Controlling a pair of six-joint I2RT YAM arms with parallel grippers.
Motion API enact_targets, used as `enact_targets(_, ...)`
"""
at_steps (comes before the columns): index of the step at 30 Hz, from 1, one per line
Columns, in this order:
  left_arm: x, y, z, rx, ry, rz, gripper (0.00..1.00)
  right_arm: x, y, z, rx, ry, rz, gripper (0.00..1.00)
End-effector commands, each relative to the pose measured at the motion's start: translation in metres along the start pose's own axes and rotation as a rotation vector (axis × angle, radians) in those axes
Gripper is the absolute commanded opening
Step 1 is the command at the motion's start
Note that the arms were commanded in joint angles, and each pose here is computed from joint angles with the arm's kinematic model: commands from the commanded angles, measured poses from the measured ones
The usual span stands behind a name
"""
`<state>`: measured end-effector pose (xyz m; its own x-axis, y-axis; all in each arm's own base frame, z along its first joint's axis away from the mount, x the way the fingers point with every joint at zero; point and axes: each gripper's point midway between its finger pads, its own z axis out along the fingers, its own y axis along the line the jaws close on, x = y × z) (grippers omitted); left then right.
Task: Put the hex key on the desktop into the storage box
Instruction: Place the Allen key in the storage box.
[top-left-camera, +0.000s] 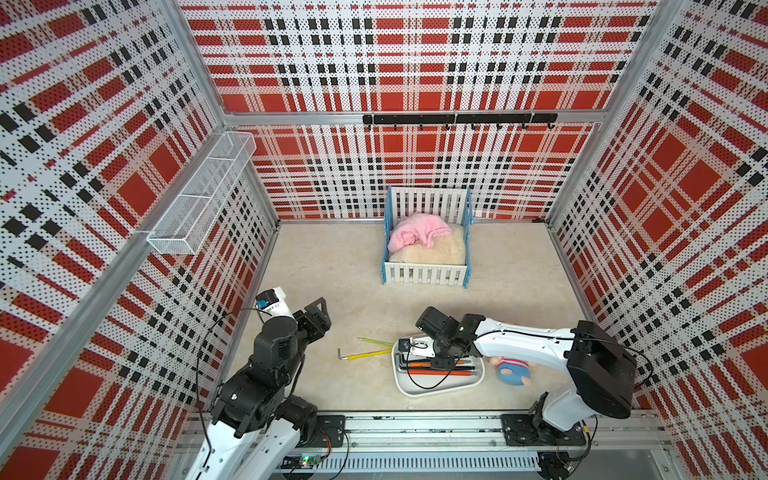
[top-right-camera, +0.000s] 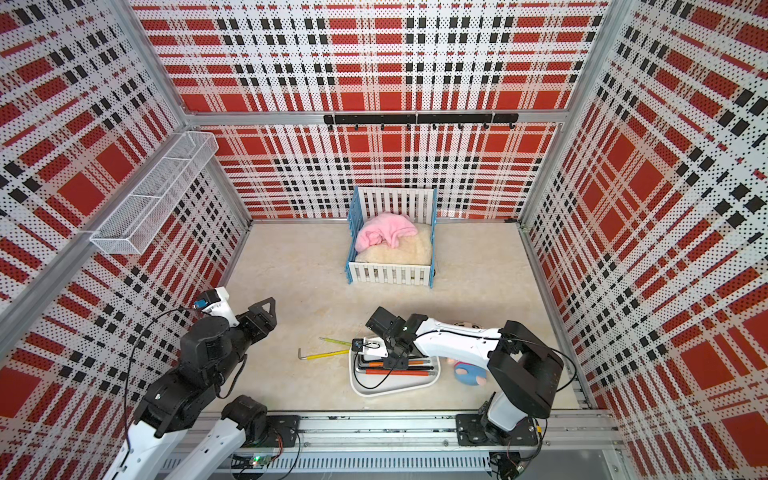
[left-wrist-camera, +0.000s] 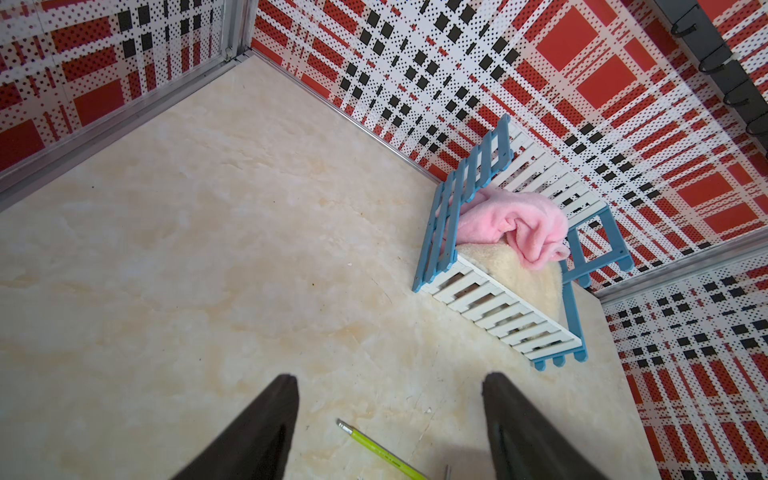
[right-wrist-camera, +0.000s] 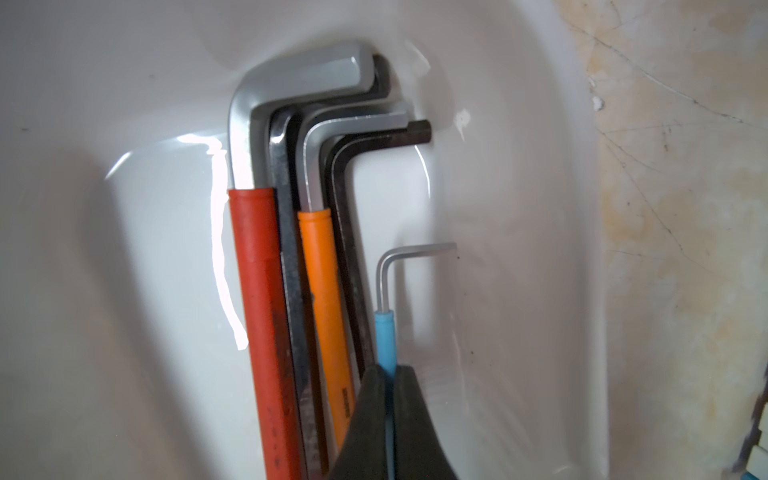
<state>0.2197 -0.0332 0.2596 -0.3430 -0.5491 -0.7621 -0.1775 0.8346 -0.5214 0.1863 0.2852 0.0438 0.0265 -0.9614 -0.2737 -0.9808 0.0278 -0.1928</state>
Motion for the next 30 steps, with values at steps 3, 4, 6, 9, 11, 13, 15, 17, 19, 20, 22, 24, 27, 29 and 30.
enact_targets(3,-0.004,0.001,-0.002,-0.004,-0.018,-0.004,0.75,-0.017,-0.005,0.006,0.004,-0.029,-0.025,0.00)
enact_targets(4,-0.004,0.001,-0.001,-0.006,-0.017,-0.003,0.75,-0.017,-0.005,0.008,0.004,-0.027,-0.025,0.00)
enact_targets(6,-0.004,0.001,-0.002,-0.004,-0.019,-0.005,0.75,-0.018,-0.005,0.010,0.002,-0.024,-0.027,0.00)
enact_targets(9,-0.005,0.001,-0.002,-0.003,-0.022,-0.006,0.75,-0.017,-0.005,0.013,0.001,-0.019,-0.029,0.00)
enact_targets(11,-0.005,0.001,-0.002,-0.002,-0.020,-0.006,0.75,-0.017,-0.005,0.015,-0.004,-0.018,-0.024,0.00)
enact_targets(13,-0.005,0.000,-0.003,0.000,-0.022,-0.007,0.75,-0.018,-0.004,0.016,-0.012,-0.017,-0.021,0.00)
enact_targets(15,-0.005,0.001,-0.003,-0.001,-0.021,-0.007,0.75,-0.018,-0.003,0.018,-0.017,-0.013,-0.017,0.00)
enact_targets(17,-0.004,0.000,-0.002,-0.001,-0.020,-0.006,0.75,-0.018,-0.002,0.018,-0.023,-0.009,-0.013,0.02)
enact_targets(19,-0.004,0.001,-0.002,-0.004,-0.019,-0.005,0.75,-0.017,-0.002,0.019,-0.021,-0.006,-0.008,0.06)
enact_targets(20,-0.004,0.001,-0.002,-0.003,-0.019,-0.006,0.75,-0.018,-0.003,0.018,-0.020,-0.008,-0.007,0.07)
enact_targets(22,-0.004,0.001,-0.002,-0.003,-0.018,-0.005,0.75,-0.018,-0.003,0.019,-0.020,-0.006,-0.004,0.09)
enact_targets(24,-0.004,0.000,-0.002,-0.002,-0.019,-0.005,0.75,-0.018,-0.004,0.018,-0.017,-0.006,-0.001,0.12)
enact_targets(27,-0.004,0.001,-0.002,-0.002,-0.020,-0.006,0.75,-0.019,-0.004,0.018,-0.016,-0.005,-0.001,0.15)
enact_targets(29,-0.005,0.001,-0.002,-0.003,-0.022,-0.006,0.75,-0.020,-0.005,0.016,-0.013,-0.006,-0.002,0.17)
enact_targets(30,-0.005,0.001,-0.003,-0.002,-0.022,-0.007,0.75,-0.020,-0.006,0.015,-0.011,-0.007,0.000,0.18)
